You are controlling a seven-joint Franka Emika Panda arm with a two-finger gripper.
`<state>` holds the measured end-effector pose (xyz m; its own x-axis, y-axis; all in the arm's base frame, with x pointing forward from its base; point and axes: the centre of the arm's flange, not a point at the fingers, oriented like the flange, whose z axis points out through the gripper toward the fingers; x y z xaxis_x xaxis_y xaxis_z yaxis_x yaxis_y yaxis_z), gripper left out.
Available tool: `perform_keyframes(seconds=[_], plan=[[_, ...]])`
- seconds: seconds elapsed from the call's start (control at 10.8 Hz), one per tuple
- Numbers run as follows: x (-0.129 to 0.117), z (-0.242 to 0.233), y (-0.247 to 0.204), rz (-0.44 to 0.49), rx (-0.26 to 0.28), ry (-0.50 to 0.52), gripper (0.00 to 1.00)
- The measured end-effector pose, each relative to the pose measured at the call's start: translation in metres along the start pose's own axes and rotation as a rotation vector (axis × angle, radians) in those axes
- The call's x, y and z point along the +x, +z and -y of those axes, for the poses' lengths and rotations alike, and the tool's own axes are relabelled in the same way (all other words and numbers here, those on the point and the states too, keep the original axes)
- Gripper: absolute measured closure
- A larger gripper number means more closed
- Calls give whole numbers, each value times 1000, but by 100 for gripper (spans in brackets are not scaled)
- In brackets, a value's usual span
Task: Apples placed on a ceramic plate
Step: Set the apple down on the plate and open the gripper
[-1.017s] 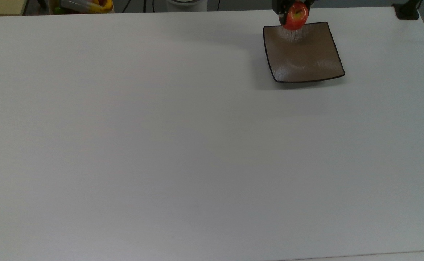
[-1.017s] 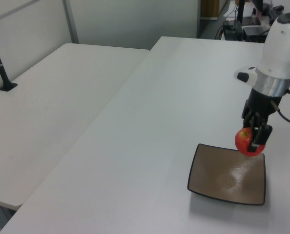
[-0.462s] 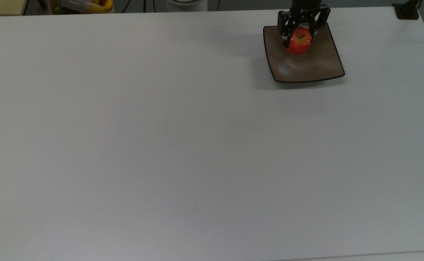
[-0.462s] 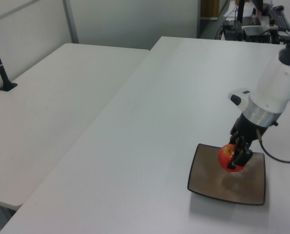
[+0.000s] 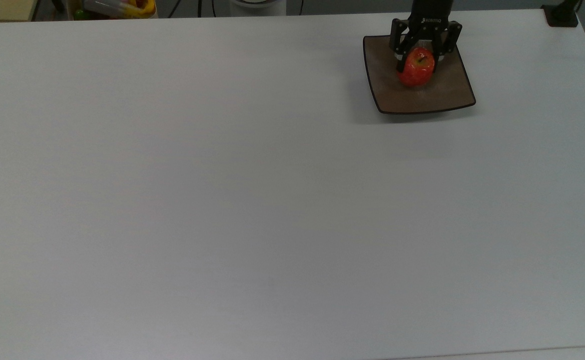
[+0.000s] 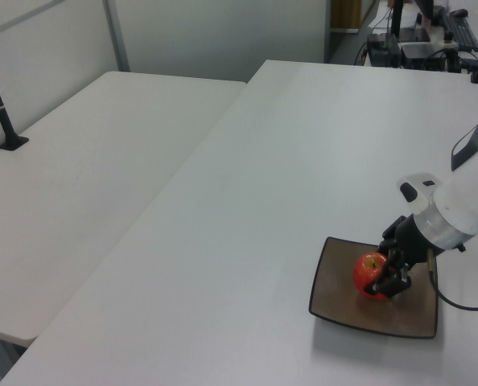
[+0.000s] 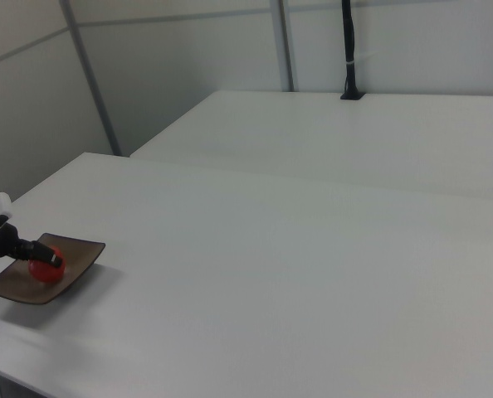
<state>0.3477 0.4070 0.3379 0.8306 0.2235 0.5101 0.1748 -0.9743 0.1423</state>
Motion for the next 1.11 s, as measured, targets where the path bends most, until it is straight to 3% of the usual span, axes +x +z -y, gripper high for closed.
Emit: perform_keyframes(seconds=[0.37, 0.46, 0.55, 0.74, 1.11], plan=[[3, 2, 2, -8, 37, 19, 27], [3, 1, 3, -8, 35, 25, 23], [4, 1, 3, -7, 35, 28, 10], [4, 1, 3, -7, 35, 32, 0], [17, 3, -4, -30, 46, 46, 0]])
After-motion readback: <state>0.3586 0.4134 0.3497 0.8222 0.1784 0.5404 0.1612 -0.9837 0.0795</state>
